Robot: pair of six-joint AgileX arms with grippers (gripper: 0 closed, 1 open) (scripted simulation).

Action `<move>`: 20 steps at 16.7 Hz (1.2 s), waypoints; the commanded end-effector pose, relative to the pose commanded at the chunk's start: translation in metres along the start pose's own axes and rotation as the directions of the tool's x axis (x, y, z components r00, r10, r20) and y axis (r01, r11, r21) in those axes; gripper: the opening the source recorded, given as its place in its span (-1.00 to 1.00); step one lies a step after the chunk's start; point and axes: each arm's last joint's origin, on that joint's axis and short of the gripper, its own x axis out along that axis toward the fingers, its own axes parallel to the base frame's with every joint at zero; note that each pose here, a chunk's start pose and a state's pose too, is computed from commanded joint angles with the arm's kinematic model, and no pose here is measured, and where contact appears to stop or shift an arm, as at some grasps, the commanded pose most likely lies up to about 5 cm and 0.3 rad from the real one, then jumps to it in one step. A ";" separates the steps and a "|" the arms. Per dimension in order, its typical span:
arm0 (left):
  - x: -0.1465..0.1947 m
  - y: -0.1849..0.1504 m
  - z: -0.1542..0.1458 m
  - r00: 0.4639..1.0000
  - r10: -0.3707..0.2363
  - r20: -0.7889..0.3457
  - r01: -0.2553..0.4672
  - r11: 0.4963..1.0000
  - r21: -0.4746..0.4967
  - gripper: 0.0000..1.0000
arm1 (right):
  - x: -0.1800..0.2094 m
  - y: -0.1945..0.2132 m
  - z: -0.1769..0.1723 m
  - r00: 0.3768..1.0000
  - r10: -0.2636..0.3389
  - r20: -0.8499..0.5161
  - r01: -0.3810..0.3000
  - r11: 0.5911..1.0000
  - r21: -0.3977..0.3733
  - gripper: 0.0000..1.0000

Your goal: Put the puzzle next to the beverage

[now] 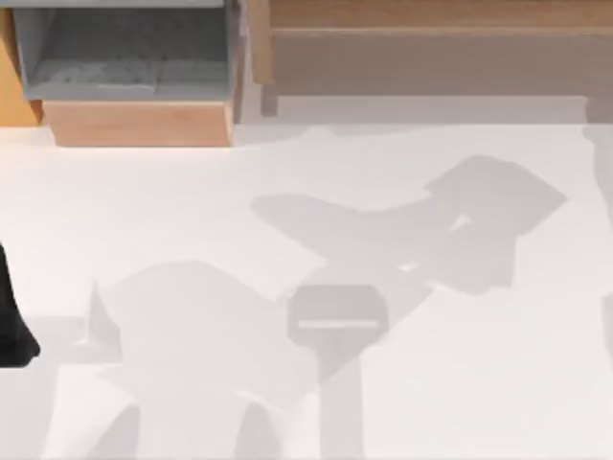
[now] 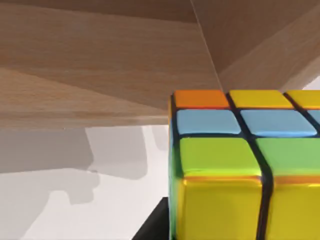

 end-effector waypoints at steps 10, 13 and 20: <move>0.000 0.000 0.000 1.000 0.000 0.000 0.000 1.000 0.000 1.00 | 0.028 0.046 -0.183 0.579 0.375 -0.724 -0.414 0.900 0.134 -1.00; 0.000 0.000 0.000 1.000 0.000 0.000 0.000 1.000 0.000 1.00 | 0.027 0.045 -0.187 0.562 0.380 -0.735 -0.415 0.898 0.147 -1.00; 0.000 0.000 0.000 1.000 0.000 0.000 0.000 1.000 0.000 1.00 | 0.025 0.051 -0.182 0.581 0.392 -0.713 -0.443 0.888 0.126 -1.00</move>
